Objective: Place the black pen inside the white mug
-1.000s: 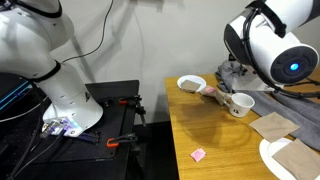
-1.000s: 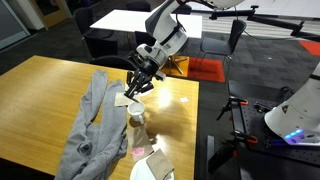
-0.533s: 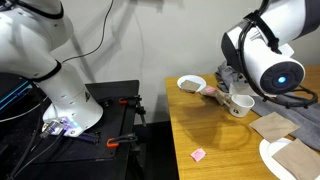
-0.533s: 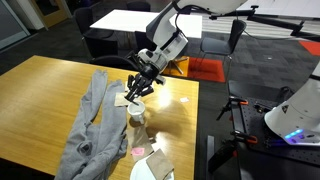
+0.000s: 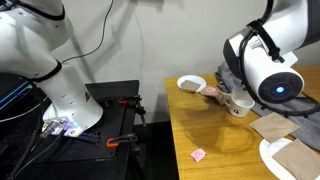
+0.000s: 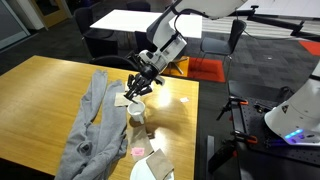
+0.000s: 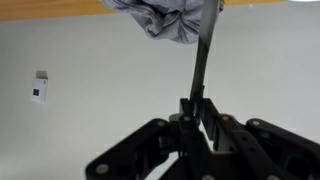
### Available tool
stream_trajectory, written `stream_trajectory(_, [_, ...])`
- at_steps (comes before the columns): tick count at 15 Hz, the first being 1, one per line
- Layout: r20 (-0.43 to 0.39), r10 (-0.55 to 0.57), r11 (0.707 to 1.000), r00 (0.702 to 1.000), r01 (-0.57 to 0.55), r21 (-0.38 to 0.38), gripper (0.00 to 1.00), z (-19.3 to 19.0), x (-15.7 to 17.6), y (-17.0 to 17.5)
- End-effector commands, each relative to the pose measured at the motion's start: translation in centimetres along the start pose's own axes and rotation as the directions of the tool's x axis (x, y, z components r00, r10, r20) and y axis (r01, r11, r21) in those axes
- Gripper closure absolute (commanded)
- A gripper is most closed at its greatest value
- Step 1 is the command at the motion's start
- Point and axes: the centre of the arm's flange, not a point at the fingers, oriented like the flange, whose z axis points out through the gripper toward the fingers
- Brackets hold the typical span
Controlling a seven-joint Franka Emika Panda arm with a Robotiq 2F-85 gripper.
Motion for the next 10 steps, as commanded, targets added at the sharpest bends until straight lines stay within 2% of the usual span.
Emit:
stream_trajectory(1, [-0.011,-0.013,0.999,1.000,0.013,-0.032,0.96,0.2,-1.1,0.2])
stream_trajectory(10, [-0.006,0.048,0.999,0.999,-0.048,-0.023,0.96,1.3,-5.0,-0.2])
